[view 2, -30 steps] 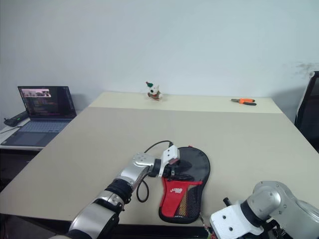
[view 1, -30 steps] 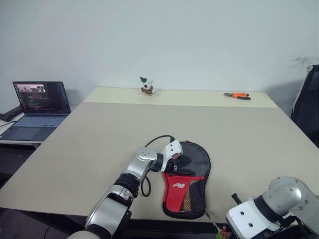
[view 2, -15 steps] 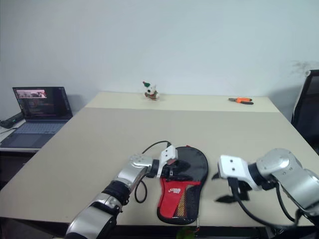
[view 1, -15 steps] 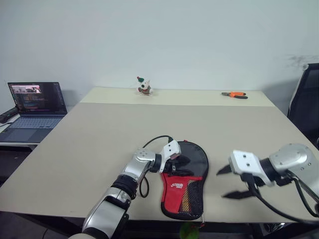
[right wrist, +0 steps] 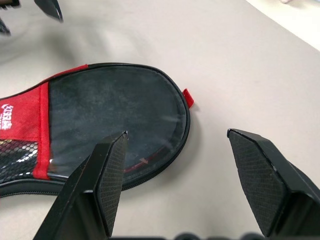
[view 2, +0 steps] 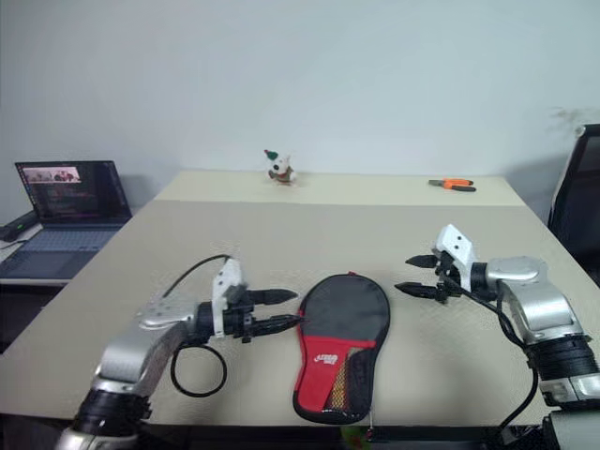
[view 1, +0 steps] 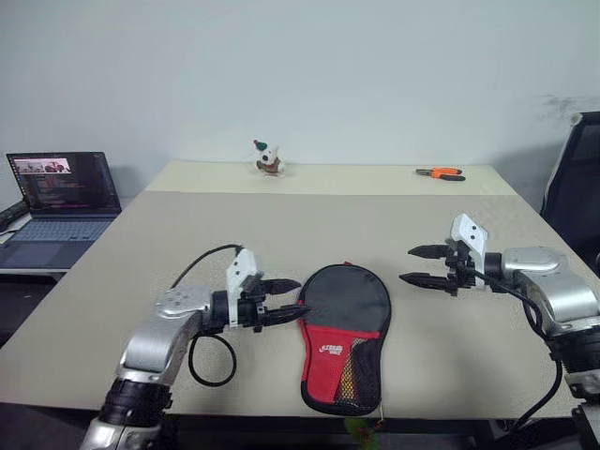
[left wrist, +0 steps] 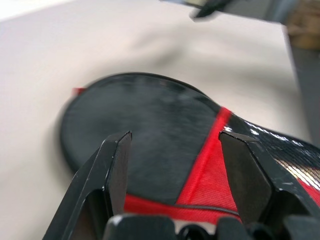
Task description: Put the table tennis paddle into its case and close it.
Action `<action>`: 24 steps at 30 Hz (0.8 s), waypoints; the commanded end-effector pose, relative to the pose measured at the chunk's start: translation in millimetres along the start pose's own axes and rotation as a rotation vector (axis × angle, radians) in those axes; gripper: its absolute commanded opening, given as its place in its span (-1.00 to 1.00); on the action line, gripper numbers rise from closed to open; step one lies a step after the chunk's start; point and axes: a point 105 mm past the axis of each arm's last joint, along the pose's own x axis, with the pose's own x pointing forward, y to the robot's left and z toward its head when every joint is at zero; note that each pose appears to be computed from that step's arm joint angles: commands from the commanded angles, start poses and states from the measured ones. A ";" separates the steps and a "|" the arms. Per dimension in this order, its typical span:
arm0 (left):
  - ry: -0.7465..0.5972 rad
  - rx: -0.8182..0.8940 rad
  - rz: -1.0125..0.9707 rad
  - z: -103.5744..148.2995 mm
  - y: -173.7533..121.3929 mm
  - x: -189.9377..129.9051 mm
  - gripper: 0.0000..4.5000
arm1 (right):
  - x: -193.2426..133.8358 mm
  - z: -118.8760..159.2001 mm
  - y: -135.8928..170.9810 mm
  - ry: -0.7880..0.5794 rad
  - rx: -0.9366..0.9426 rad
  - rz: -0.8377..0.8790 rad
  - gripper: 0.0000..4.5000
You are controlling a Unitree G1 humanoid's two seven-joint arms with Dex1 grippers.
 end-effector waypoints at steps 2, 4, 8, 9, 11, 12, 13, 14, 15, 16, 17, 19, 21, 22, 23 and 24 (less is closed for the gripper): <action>-0.020 0.039 0.119 12.3 -1.5 -21.6 0.36 | -4.7 -3.9 -10.9 0.022 -0.066 0.000 0.55; -0.013 0.051 0.143 13.4 -4.8 -27.3 0.36 | -8.0 -11.2 -13.0 0.039 -0.065 0.004 0.55; -0.025 0.064 0.210 17.9 -2.7 -34.6 0.36 | -18.5 -24.1 -18.4 0.095 -0.087 0.004 0.55; -0.025 0.068 0.224 18.1 -1.6 -33.6 0.36 | -22.2 -26.5 -21.5 0.106 -0.087 -0.003 0.55; -0.027 0.072 0.254 17.6 2.3 -36.0 0.36 | -27.7 -27.8 -27.9 0.126 -0.097 -0.029 0.55; -0.022 0.074 0.261 15.8 4.2 -38.1 0.36 | -28.4 -26.8 -29.2 0.129 -0.104 -0.039 0.55; -0.018 0.077 0.260 14.6 6.0 -38.3 0.36 | -29.6 -25.2 -30.8 0.130 -0.109 -0.048 0.55; -0.017 0.079 0.257 13.8 8.3 -37.7 0.36 | -31.0 -23.4 -31.5 0.130 -0.114 -0.055 0.55; -0.017 0.081 0.251 13.7 9.8 -36.2 0.36 | -32.7 -22.4 -32.1 0.133 -0.118 -0.060 0.55; -0.019 0.082 0.246 14.2 10.8 -33.4 0.36 | -34.8 -22.3 -33.2 0.135 -0.118 -0.064 0.55; -0.021 0.080 0.236 13.8 11.2 -30.2 0.36 | -36.7 -22.6 -33.3 0.137 -0.119 -0.064 0.55; -0.010 0.074 0.215 8.7 11.9 -27.3 0.36 | -39.6 -22.6 -28.4 0.143 -0.118 -0.056 0.55; -0.008 0.072 0.210 6.9 14.4 -24.8 0.36 | -42.3 -23.3 -23.6 0.156 -0.116 -0.045 0.55; -0.017 0.072 0.211 7.9 18.1 -22.1 0.36 | -44.3 -26.5 -22.3 0.179 -0.122 -0.046 0.55; -0.026 0.072 0.210 8.4 21.5 -18.8 0.36 | -46.1 -29.5 -21.2 0.196 -0.129 -0.045 0.55; -0.029 0.076 0.206 8.2 23.3 -15.8 0.36 | -47.6 -31.8 -20.1 0.206 -0.132 -0.046 0.55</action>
